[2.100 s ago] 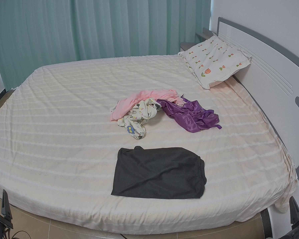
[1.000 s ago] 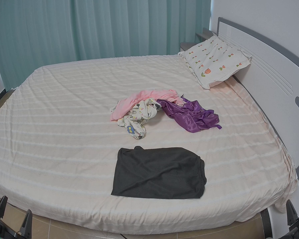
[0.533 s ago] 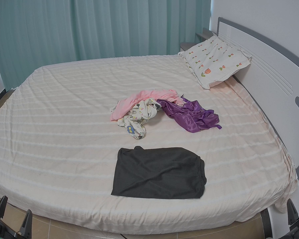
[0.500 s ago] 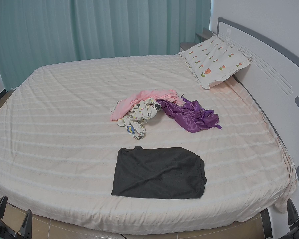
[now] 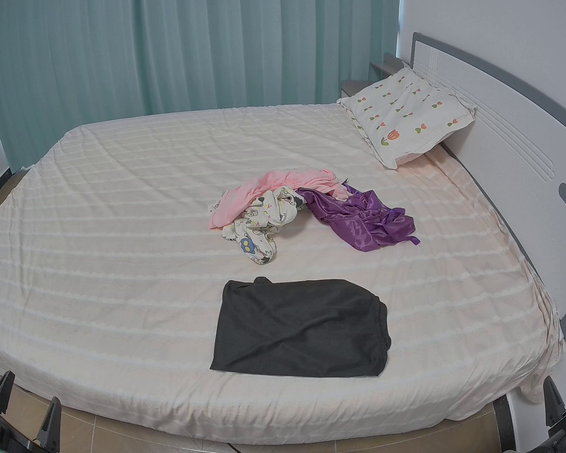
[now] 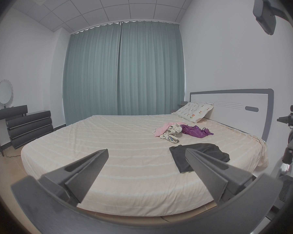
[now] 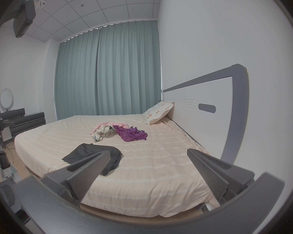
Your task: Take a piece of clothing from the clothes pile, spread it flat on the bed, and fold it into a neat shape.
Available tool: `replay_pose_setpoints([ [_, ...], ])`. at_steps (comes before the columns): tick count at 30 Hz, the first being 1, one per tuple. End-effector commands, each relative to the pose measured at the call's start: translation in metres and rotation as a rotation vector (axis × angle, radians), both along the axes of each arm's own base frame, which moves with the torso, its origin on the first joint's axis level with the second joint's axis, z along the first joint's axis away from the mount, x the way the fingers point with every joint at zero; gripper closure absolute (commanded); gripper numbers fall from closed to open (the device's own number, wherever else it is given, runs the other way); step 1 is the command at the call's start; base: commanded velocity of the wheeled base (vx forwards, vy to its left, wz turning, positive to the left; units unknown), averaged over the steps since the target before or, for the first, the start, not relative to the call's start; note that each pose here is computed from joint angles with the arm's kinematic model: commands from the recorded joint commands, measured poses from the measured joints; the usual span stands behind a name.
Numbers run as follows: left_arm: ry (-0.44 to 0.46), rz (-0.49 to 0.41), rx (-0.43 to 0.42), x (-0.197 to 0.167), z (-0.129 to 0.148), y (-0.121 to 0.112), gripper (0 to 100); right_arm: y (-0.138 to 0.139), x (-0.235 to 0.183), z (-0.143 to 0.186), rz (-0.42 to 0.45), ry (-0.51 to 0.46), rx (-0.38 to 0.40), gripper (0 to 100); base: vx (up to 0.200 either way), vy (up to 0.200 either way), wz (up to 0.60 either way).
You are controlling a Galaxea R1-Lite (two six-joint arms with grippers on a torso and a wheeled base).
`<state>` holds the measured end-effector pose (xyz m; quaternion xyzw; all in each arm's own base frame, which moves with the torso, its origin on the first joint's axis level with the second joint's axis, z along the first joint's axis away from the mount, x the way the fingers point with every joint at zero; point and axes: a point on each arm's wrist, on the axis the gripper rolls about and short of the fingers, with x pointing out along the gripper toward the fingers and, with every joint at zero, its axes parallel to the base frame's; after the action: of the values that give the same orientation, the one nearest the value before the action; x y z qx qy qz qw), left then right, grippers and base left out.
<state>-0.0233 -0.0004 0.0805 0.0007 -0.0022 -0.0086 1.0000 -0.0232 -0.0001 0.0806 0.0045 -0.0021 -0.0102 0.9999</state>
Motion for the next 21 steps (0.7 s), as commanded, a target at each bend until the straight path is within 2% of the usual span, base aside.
replay_pose_setpoints([
  [1, 0.003, 0.000, 0.000, 0.0002, -0.0043, 0.0000, 0, 0.0000, 0.0006, -0.0052, 0.000, 0.009, -0.001, 0, 0.000, 0.000, 0.00],
  [21, 0.003, 0.000, 0.000, 0.0002, -0.0043, 0.0000, 0, 0.0000, 0.0006, -0.0052, 0.000, 0.009, -0.003, 0, 0.000, 0.000, 0.00],
])
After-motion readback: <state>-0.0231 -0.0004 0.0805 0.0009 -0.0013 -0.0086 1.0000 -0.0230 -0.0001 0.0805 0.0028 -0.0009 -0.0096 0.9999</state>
